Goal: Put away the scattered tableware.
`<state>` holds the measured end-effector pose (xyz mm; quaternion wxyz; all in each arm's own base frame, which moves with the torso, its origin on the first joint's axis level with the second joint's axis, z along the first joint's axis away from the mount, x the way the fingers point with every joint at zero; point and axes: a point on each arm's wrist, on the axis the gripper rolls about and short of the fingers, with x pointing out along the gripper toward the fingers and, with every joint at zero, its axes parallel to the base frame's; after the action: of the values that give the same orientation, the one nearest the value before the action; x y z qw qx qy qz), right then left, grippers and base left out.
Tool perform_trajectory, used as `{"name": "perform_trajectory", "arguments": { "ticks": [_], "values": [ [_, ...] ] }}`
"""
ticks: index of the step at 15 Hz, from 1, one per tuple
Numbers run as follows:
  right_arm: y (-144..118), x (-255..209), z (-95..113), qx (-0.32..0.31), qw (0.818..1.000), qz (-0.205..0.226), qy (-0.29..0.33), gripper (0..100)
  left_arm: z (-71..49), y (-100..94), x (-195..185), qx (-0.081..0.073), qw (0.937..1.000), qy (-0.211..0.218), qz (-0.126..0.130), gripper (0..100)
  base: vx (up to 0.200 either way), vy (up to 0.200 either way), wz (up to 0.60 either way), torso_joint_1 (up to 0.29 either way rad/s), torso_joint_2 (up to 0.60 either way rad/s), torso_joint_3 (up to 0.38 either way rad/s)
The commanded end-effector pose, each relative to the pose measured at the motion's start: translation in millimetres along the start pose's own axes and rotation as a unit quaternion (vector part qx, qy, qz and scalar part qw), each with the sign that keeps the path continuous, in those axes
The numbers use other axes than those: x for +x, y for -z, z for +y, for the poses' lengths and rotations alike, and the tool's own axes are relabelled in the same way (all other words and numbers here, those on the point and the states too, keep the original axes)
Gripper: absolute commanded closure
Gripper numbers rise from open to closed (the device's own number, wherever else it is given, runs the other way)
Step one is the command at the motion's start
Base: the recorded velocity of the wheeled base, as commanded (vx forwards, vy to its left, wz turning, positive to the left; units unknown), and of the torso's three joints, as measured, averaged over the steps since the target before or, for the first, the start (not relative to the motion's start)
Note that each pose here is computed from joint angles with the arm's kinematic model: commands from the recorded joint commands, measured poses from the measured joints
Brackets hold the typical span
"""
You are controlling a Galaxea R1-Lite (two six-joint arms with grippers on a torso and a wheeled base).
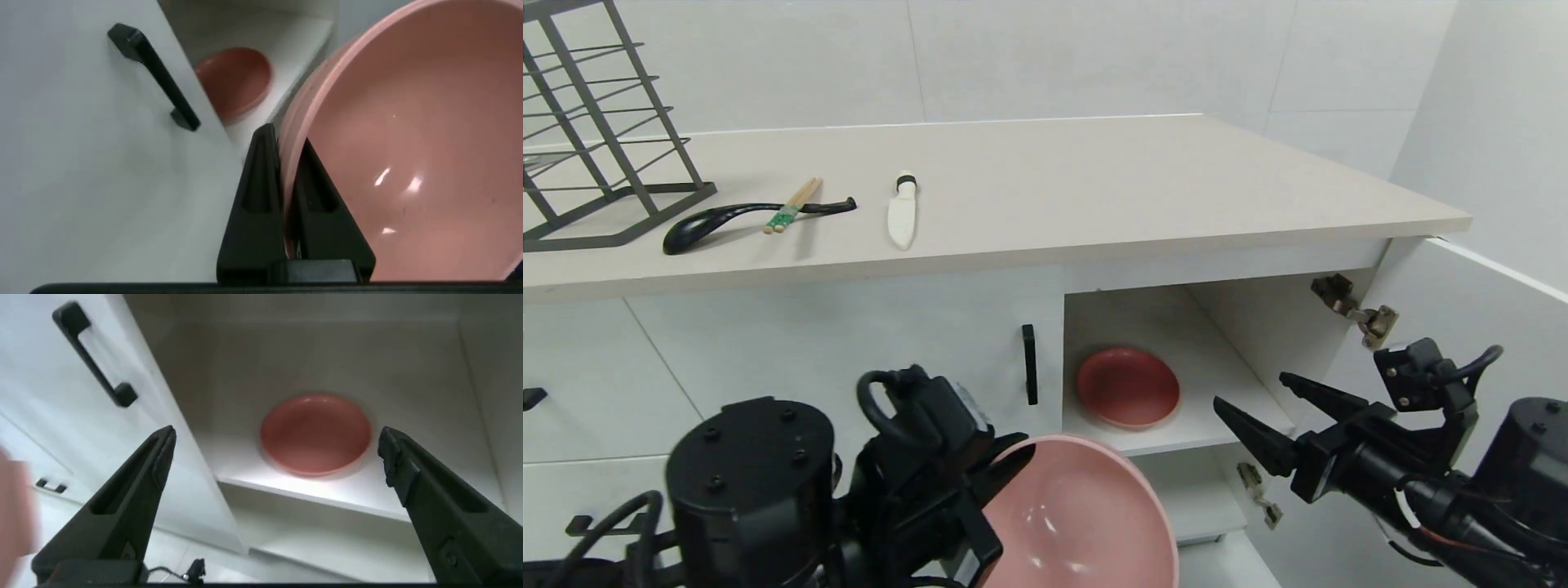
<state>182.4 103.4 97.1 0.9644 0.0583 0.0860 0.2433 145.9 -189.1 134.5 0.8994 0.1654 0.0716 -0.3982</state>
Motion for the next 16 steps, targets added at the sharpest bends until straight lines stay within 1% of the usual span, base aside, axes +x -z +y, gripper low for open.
{"name": "perform_trajectory", "arguments": {
  "ticks": [1, 3, 4, 6, 7, 8, 9, 11, 12, 13, 14, 16],
  "values": [
    [-6, -2, -3, 0.000, 1.000, -0.015, 0.007, 0, -19.8, 5.3, 26, 0.017, 0.9996, -0.007, 0.021, 100, 0.000, 0.000, 0.00, 0.000, 0.00, 0.000],
    [-9, -4, -2, 0.000, 1.000, -0.025, 0.006, 0, -27.3, 10.5, 38, 0.024, 0.9995, -0.012, 0.019, 100, 0.000, 0.000, 0.00, 0.000, 0.00, 0.000],
    [-9, -4, -1, 0.000, 1.000, -0.024, 0.003, 0, -29.0, 13.9, 44, 0.028, 0.9993, -0.012, 0.020, 100, 0.000, 0.000, 0.00, 0.000, 0.00, 0.000],
    [-11, -6, 0, -0.002, 1.000, -0.029, -0.001, 0, -32.5, 17.6, 58, 0.039, 0.9988, -0.027, 0.015, 100, 0.000, 0.000, 0.00, 0.000, 0.00, 0.000],
    [-12, -7, 4, -0.002, 0.999, -0.032, -0.010, 0, -35.2, 21.2, 73, 0.050, 0.9973, -0.052, 0.011, 100, 0.000, 0.000, 0.00, 0.000, 0.00, 0.000],
    [-10, -7, 9, -0.003, 0.999, -0.027, -0.023, 0, -37.7, 23.0, 86, 0.050, 0.9965, -0.068, -0.002, 100, 0.000, 0.000, 0.00, 0.000, 0.00, 0.000],
    [-9, -8, 13, -0.004, 0.999, -0.025, -0.032, 0, -39.8, 24.7, 98, 0.046, 0.9961, -0.075, -0.010, 100, 0.000, 0.000, 0.00, 0.000, 0.00, 0.000],
    [-10, -8, 13, -0.004, 0.999, -0.026, -0.033, 0, -41.0, 29.1, 121, 0.041, 0.9933, -0.107, -0.016, 100, 0.000, 0.000, 0.00, 0.000, 0.00, 0.000],
    [-9, -8, 13, -0.004, 0.999, -0.024, -0.034, 0, -42.1, 28.4, 129, 0.036, 0.9922, -0.117, -0.023, 100, 0.000, 0.000, 0.00, 0.000, 0.00, 0.000],
    [-8, -8, 14, -0.005, 0.999, -0.023, -0.034, 0, -43.1, 25.0, 136, 0.031, 0.9908, -0.126, -0.039, 100, 0.000, 0.000, 0.00, 0.000, 0.00, 0.000],
    [-8, -9, 14, -0.005, 0.999, -0.021, -0.036, 0, -44.1, 24.2, 140, 0.027, 0.9897, -0.132, -0.049, 100, 0.000, 0.000, 0.00, 0.000, 0.00, 0.000],
    [-5, -11, 14, -0.006, 0.999, -0.014, -0.035, 0, -44.7, 20.6, 148, 0.015, 0.9849, -0.155, -0.075, 100, 0.000, 0.000, 0.00, 0.000, 0.00, 0.000]
  ]
}}
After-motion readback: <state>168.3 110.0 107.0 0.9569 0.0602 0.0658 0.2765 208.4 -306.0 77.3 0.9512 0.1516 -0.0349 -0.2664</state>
